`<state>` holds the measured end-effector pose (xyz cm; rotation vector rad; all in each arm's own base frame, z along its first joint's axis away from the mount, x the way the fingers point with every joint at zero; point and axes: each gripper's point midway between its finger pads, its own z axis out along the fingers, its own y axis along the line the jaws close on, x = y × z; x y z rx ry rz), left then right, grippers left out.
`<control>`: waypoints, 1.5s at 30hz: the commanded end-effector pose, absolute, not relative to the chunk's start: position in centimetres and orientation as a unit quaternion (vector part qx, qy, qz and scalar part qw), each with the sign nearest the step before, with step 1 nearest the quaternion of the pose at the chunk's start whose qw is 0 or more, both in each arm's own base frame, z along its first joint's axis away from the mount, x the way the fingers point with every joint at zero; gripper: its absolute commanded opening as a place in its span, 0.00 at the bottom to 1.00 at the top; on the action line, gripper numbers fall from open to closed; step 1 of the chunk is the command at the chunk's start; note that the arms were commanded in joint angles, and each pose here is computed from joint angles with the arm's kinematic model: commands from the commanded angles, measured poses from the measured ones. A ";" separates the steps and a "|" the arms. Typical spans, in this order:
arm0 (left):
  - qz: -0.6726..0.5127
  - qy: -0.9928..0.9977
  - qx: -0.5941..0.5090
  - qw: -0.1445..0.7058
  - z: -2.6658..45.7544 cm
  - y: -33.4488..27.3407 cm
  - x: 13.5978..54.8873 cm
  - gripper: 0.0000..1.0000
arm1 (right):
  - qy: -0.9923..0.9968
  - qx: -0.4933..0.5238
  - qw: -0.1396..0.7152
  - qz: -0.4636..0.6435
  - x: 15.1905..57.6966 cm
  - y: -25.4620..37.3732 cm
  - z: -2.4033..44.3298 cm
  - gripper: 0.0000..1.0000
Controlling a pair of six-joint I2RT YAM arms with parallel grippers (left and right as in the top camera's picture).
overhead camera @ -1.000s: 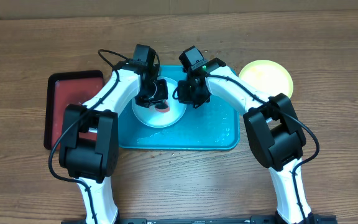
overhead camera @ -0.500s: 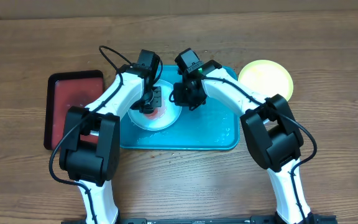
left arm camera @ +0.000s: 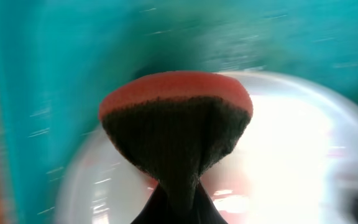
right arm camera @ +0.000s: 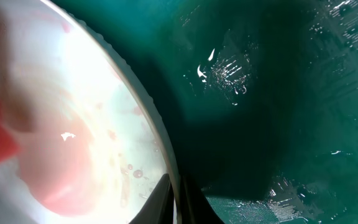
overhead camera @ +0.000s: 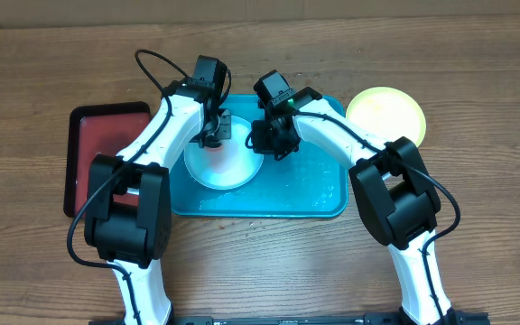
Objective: Clean dirty plates on tray and stack at the side
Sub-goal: 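Scrub the light-blue plate with the sponge while right gripper holds rim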
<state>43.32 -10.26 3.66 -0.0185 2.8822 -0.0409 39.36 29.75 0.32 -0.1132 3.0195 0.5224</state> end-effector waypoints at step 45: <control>-0.187 0.981 0.022 0.052 1.2 -14.2 39.6 0.04 | 0.995 -0.022 -0.012 0.096 37.3 26.6 -5.3 0.05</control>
